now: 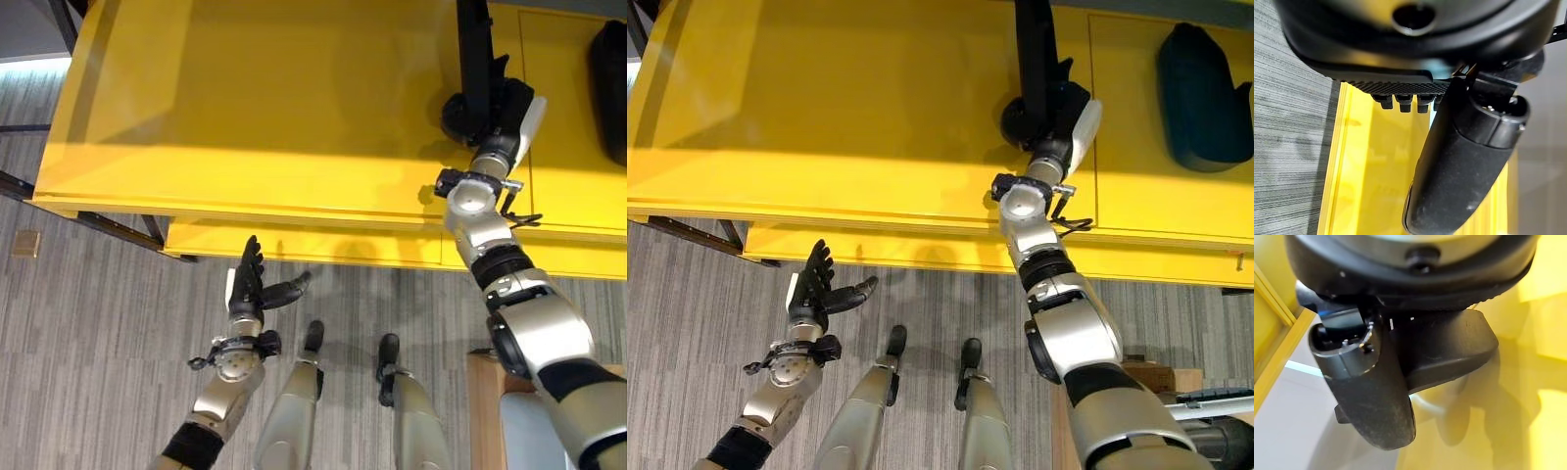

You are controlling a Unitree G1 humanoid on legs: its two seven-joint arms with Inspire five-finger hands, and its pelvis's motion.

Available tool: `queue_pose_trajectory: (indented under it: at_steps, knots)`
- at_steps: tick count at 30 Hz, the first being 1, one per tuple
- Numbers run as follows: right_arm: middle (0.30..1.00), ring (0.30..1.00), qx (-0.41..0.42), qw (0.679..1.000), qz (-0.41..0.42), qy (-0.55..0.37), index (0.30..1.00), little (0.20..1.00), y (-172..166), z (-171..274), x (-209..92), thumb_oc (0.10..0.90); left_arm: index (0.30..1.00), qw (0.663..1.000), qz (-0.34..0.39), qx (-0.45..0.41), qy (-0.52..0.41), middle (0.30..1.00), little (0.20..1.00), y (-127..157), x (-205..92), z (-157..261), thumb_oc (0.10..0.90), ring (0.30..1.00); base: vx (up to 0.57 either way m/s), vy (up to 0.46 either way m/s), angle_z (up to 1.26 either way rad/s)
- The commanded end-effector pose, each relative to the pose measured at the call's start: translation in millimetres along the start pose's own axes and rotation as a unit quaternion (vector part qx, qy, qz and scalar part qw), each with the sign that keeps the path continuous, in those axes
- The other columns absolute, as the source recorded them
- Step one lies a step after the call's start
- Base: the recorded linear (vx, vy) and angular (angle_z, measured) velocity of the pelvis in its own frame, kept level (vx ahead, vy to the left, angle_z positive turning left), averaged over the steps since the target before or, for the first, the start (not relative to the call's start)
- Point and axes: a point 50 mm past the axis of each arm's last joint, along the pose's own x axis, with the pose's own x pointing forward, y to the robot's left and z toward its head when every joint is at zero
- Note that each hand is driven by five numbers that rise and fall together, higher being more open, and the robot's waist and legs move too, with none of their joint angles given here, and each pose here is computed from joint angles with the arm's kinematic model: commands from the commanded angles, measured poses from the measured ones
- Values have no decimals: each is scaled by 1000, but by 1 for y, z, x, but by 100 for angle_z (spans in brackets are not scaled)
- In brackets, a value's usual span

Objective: Move parts from the plastic box to the shelf.

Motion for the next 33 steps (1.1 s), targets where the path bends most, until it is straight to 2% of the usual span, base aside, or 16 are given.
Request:
queue_pose_trajectory:
  at_steps: [1,21,22,23,24,25,33]
  knots:
    - [300,300,-91,958,-23,270,300,300,-28,-126,-56,400,1000,990,-14,-48,-130,1000,1000,-7,13,60,900,1000,21,0,-4]
    - [300,300,-82,961,-15,265,300,300,-24,-122,-56,400,1000,990,-14,-47,-129,1000,1000,-9,14,61,900,1000,8,-7,-2]
    - [385,385,-80,961,-10,264,385,385,-23,-122,-55,461,1000,990,-12,-47,-129,1000,1000,-8,14,61,900,1000,0,0,0]
    - [613,613,-79,962,-7,262,613,613,-22,-121,-55,624,1000,990,-13,-46,-129,1000,1000,-8,14,61,900,1000,0,0,0]
    - [649,649,-76,963,-3,259,649,649,-20,-119,-55,649,1000,990,-13,-46,-130,1000,1000,-8,14,62,900,1000,0,0,0]
    - [1000,1000,-72,963,-2,258,1000,1000,-19,-118,-54,900,1000,990,-13,-45,-131,1000,1000,-8,14,62,900,1000,0,0,0]
    - [1000,1000,-57,971,7,231,1000,1000,-12,-104,-47,900,1000,990,-10,-44,-136,1000,1000,-6,14,64,900,1000,0,0,0]
